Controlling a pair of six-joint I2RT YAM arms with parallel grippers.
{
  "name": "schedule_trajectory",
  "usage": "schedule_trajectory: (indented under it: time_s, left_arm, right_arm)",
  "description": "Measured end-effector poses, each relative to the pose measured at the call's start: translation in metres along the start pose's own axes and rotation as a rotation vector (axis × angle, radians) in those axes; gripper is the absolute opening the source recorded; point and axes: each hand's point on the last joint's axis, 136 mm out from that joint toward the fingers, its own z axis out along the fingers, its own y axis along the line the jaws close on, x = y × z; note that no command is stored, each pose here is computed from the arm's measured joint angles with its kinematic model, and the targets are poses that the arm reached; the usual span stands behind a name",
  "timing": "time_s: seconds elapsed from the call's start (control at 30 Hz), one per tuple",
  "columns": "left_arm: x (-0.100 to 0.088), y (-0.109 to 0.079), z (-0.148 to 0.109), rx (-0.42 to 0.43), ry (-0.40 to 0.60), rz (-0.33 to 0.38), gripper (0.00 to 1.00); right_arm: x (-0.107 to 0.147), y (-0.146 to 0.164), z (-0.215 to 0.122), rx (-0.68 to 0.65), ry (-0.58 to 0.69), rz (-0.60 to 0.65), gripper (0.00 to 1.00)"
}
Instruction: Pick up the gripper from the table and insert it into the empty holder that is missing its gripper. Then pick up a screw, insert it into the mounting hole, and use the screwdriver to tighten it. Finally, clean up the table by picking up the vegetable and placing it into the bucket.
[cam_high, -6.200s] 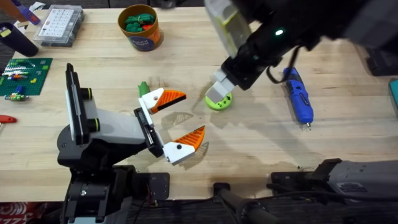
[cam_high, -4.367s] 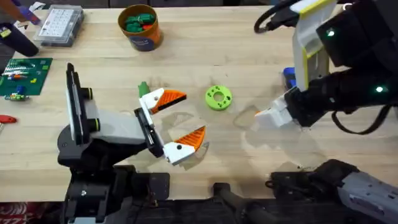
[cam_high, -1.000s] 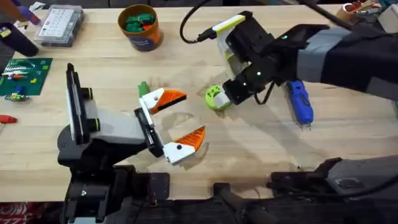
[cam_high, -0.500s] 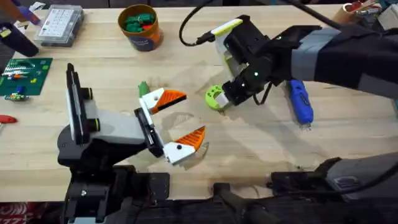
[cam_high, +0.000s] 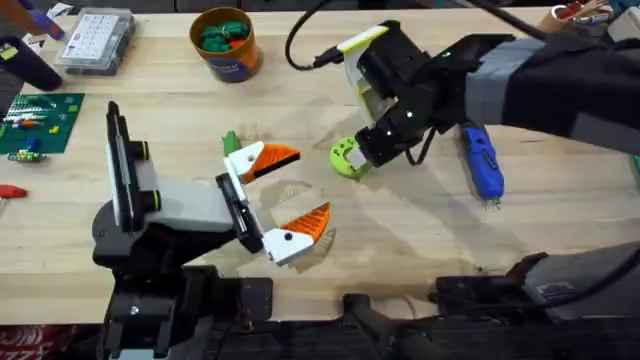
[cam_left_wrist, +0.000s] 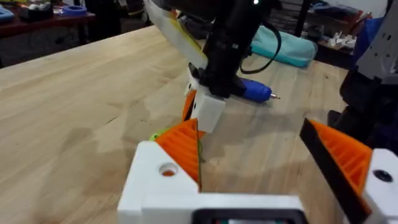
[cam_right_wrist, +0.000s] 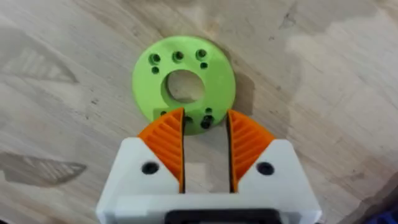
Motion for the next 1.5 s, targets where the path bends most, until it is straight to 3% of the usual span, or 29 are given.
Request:
schedule_trajectory:
  time_s: [0.27, 0.77, 1.5]
  left_arm:
    - [0.0, 0.0, 0.0, 0.0, 0.0, 0.0, 0.993]
    - [0.0, 0.0, 0.0, 0.0, 0.0, 0.0, 0.993]
    - [0.0, 0.0, 0.0, 0.0, 0.0, 0.0, 0.993]
  right_arm:
    - [0.003, -0.001, 0.004, 0.004, 0.018, 0.001, 0.301]
    - [0.002, 0.0, 0.003, 0.001, 0.017, 0.004, 0.13]
    - [-0.006, 0.005, -0.007, 0.006, 0.009, -0.014, 0.168]
